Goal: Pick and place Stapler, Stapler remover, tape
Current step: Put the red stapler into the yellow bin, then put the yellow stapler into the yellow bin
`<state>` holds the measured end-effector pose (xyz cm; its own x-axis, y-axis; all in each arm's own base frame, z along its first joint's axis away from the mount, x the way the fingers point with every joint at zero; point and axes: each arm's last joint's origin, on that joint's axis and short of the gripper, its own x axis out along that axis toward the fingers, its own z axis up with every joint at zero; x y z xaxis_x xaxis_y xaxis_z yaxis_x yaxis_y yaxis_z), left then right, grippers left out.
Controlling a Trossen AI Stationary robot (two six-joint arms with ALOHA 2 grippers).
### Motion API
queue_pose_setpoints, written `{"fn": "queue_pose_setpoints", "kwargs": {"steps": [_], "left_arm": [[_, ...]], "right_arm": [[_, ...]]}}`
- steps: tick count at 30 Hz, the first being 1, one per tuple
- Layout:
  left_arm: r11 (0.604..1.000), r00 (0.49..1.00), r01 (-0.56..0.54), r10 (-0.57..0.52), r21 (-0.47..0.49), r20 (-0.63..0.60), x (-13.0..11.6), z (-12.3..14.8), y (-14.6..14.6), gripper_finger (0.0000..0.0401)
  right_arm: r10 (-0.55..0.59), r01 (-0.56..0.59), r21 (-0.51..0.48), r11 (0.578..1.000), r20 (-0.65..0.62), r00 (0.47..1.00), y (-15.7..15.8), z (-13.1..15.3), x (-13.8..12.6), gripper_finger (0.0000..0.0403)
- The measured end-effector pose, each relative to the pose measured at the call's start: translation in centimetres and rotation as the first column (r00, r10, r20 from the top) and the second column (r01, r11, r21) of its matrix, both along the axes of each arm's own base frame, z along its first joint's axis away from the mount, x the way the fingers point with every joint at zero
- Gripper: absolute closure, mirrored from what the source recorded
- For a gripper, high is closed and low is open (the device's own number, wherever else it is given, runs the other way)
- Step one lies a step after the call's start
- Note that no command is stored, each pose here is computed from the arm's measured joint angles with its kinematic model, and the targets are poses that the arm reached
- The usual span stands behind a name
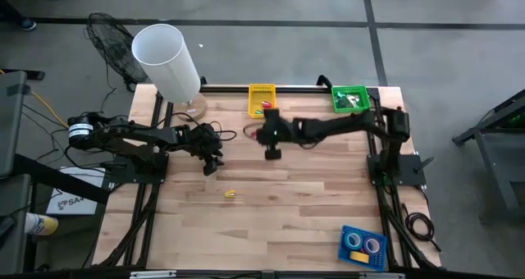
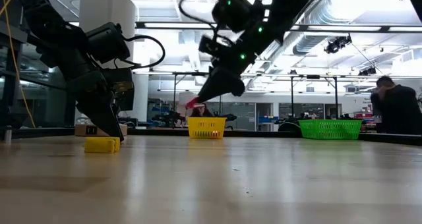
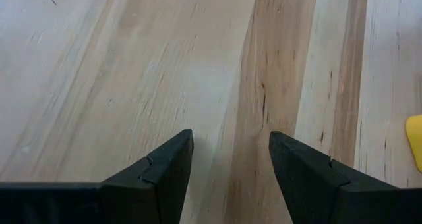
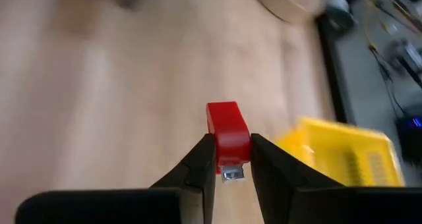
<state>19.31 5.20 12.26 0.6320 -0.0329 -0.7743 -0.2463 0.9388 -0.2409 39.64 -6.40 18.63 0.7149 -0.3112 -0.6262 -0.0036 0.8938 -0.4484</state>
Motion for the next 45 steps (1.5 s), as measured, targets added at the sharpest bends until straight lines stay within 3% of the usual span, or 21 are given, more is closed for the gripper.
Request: {"fn": "queue_pose_setpoints", "kwargs": {"steps": [10, 14, 19, 31, 37, 45], "left_arm": [[1.0, 1.0, 0.0, 0.0, 0.0, 0.0, 0.0, 0.0, 0.0, 0.0199], [1.0, 1.0, 0.0, 0.0, 0.0, 0.001, 0.0, 0.0, 0.0, 0.0199], [1.0, 1.0, 0.0, 0.0, 0.0, 0.001, 0.0, 0.0, 0.0, 0.0199], [1.0, 1.0, 0.0, 0.0, 0.001, 0.001, 0.0, 0.0, 0.0, 0.0199], [1.0, 1.0, 0.001, -0.001, 0.0, 0.0, 0.0, 0.0, 0.0, 0.0199], [1.0, 1.0, 0.006, -0.006, 0.005, 0.0, 0.0, 0.0, 0.0, 0.0199]], "right_arm": [[-0.23, 0.23, 0.017, 0.973, 0.031, 0.973, -8.3, 0.2, -2.1, 0.0331], [-0.265, 0.263, 0.04, 0.964, 0.059, 0.963, -10.7, 0.3, -3.0, 0.0331], [-0.272, 0.258, 0.139, 0.956, 0.089, 0.958, -12.8, 0.2, -3.8, 0.0331], [-0.242, 0.221, 0.165, 0.961, 0.122, 0.963, -13.3, 0.1, -3.8, 0.0271], [-0.284, 0.258, 0.202, 0.945, 0.113, 0.952, -13.2, 0.2, -4.0, 0.0236], [-0.232, 0.208, 0.29, 0.934, 0.048, 0.972, -11.9, 2.6, -5.7, 0.0233]]}}
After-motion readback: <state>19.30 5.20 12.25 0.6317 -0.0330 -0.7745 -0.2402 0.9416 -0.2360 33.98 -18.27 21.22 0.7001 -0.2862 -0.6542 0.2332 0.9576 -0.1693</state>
